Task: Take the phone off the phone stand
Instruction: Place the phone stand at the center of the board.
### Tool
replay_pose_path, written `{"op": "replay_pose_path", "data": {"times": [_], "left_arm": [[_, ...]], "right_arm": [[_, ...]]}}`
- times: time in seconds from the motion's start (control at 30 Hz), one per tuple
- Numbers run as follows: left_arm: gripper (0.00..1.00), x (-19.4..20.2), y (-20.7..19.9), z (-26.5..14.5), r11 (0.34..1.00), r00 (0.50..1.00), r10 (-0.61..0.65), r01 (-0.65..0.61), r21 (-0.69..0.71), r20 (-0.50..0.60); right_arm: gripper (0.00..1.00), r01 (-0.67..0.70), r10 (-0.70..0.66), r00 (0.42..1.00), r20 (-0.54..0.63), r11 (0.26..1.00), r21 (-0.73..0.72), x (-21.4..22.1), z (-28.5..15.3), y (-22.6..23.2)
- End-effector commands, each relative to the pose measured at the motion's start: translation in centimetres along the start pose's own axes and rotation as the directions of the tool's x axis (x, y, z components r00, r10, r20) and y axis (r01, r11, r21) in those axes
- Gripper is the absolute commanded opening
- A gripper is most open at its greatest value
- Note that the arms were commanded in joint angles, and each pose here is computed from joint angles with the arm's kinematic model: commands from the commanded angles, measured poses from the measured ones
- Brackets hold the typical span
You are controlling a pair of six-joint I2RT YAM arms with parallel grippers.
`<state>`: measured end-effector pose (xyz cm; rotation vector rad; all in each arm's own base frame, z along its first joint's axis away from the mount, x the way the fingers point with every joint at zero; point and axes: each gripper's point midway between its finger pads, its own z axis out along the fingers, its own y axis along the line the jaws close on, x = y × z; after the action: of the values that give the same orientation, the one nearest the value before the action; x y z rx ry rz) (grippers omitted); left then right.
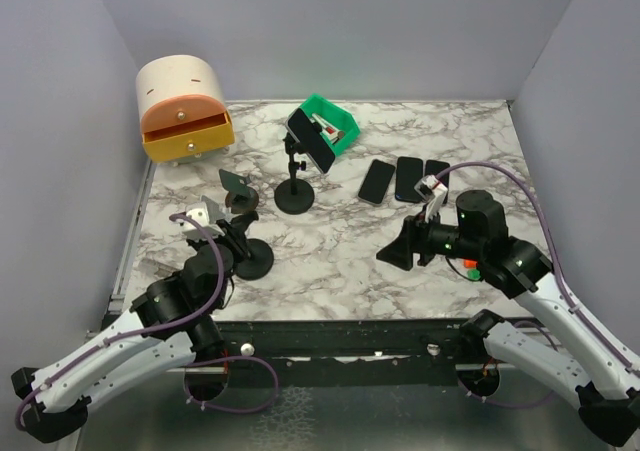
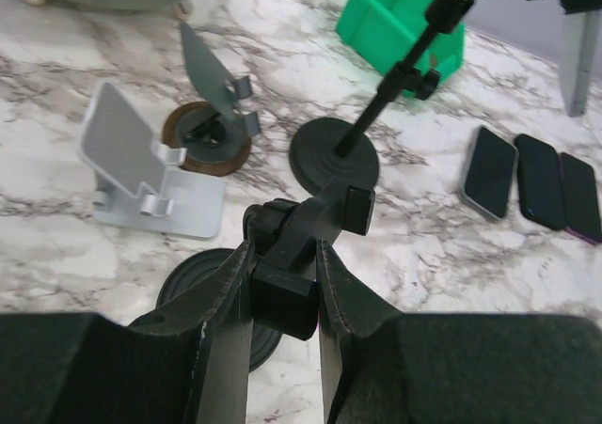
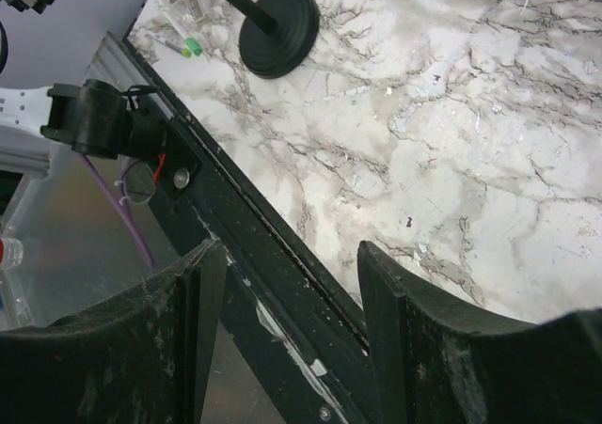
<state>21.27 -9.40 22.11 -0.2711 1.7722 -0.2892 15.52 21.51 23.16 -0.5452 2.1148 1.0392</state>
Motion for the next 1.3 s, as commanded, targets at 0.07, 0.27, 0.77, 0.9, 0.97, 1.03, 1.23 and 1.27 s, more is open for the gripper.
{"op": "replay_pose_path", "data": {"times": [0.07, 0.27, 0.77, 0.9, 0.97, 1.03, 1.23, 1.27], "left_arm": [[0.00, -3.6, 3.3, -1.3, 0.990, 0.995, -0.003, 0.017, -0.139, 0.101], [0.00, -3.2, 3.4, -1.6, 0.992, 0.998, 0.016, -0.008, -0.130, 0.063], [0.06, -1.3, 4.1, -1.5, 0.989, 0.999, 0.030, -0.027, -0.144, 0.014], [0.29, -1.6, 3.9, -1.7, 0.991, 1.000, 0.026, -0.024, -0.130, 0.017], [0.39, -1.7, 3.9, -1.8, 0.992, 1.000, 0.020, -0.017, -0.121, 0.019], [0.48, -1.8, 3.8, -1.9, 0.994, 1.000, 0.015, -0.013, -0.110, 0.018], [0.79, -3.8, 2.2, -2.6, 0.999, 1.000, -0.004, 0.005, -0.042, 0.015], [0.85, -4.5, 1.7, -2.8, 1.000, 1.000, -0.007, 0.007, -0.025, 0.016]], "right_arm": [[0.63, -0.007, 0.006, 1.000, 0.021, 1.000, 0.018, -0.1, 0.6, -0.6], [0.63, -0.019, 0.019, 1.000, 0.015, 1.000, 0.018, -0.1, 1.1, -0.8], [0.63, -0.041, 0.041, 0.999, 0.007, 0.998, 0.038, 0.5, 1.9, -1.6], [0.63, -0.042, 0.042, 0.999, 0.008, 0.998, 0.046, 0.6, 1.8, -1.8], [0.62, -0.042, 0.042, 0.999, 0.008, 0.998, 0.046, 0.6, 1.8, -1.8], [0.63, -0.042, 0.042, 0.999, 0.011, 0.998, 0.045, 0.5, 1.8, -1.8], [0.63, -0.023, 0.022, 1.000, 0.017, 0.999, 0.046, -0.1, 1.4, -1.4], [0.63, -0.016, 0.015, 1.000, 0.019, 0.999, 0.050, -0.3, 1.3, -1.4]]}}
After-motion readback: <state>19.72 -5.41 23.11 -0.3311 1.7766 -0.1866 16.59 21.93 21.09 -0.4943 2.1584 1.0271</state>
